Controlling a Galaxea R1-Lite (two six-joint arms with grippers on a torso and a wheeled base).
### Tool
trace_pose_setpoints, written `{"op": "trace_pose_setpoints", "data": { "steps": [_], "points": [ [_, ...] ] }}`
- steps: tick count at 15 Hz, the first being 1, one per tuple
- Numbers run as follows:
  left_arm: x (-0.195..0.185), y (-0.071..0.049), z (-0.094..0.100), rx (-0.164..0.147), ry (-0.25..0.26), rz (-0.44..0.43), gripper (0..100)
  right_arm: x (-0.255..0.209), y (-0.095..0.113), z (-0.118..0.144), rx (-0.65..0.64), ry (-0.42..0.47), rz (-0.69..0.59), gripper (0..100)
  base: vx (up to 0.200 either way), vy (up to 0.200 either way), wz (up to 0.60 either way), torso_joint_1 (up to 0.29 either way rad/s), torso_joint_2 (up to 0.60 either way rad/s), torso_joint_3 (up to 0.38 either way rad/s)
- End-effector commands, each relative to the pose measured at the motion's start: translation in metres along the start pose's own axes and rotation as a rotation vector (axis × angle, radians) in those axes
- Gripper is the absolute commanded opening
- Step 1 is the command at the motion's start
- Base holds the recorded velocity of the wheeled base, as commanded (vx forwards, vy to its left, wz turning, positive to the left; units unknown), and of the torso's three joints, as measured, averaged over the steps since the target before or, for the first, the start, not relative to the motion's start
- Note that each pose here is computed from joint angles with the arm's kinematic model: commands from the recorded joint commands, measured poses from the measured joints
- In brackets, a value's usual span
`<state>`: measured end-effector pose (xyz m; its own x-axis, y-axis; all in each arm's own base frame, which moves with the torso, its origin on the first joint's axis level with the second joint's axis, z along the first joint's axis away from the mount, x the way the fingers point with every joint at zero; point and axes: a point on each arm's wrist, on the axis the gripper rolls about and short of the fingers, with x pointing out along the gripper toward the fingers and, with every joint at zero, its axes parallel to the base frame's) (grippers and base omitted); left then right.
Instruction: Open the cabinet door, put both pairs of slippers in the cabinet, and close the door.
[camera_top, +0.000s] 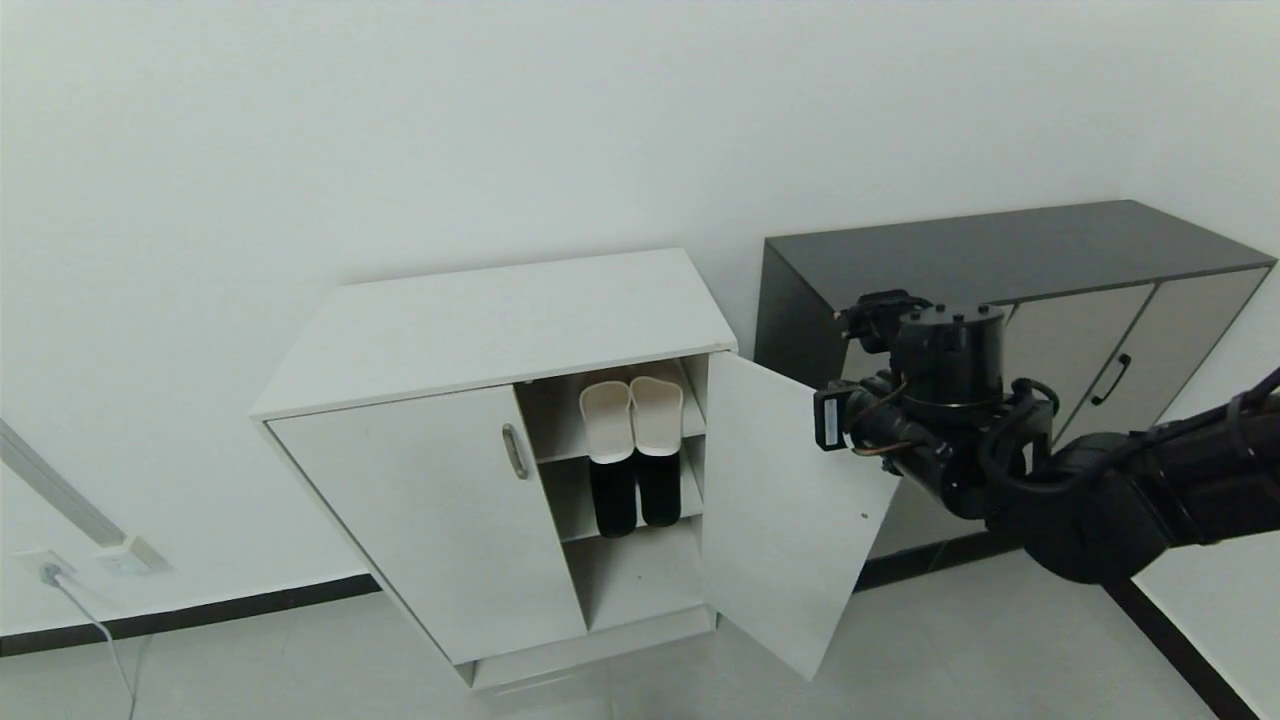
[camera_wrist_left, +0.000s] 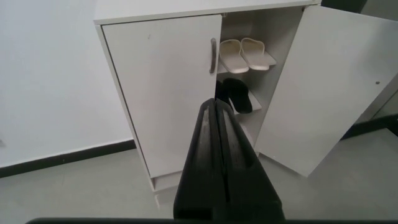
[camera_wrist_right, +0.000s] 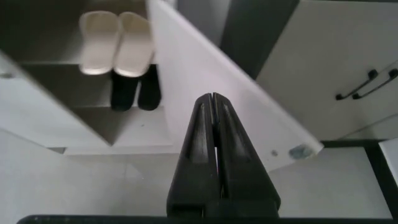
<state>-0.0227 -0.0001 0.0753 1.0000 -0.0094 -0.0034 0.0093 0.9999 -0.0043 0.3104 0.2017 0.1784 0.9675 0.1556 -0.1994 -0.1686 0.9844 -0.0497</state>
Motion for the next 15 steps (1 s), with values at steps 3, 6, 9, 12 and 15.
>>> {"op": "trace_pose_setpoints", "data": {
  "steps": [3, 6, 9, 12, 15],
  "points": [
    [0.0, 0.0, 0.0, -0.002, 0.0, 0.0, 0, 0.044, -0.02, 0.007, 0.026, 0.015, -0.057, 0, 0.0, 0.0, 0.0, 0.0, 0.0, 0.0],
    [0.0, 0.0, 0.0, -0.003, 0.0, 0.0, 0, 0.058, -0.03, -0.001, 0.027, 0.041, -0.08, 0, 0.0, 0.0, 0.0, 0.0, 0.0, 0.0],
    [0.0, 0.0, 0.0, -0.005, 0.0, 0.0, 0, 0.066, -0.04, -0.006, 0.03, 0.053, -0.093, 0, 0.0, 0.0, 0.0, 0.0, 0.0, 0.0],
    [0.0, 0.0, 0.0, -0.005, 0.0, 0.0, 0, 0.072, -0.046, -0.011, 0.031, 0.066, -0.104, 0, 0.0, 0.0, 0.0, 0.0, 0.0, 0.0],
    [0.0, 0.0, 0.0, -0.005, 0.0, 0.0, 0, 0.075, -0.047, -0.016, 0.03, 0.08, -0.094, 0, 0.0, 0.0, 0.0, 0.0, 0.0, 0.0]
  ]
}}
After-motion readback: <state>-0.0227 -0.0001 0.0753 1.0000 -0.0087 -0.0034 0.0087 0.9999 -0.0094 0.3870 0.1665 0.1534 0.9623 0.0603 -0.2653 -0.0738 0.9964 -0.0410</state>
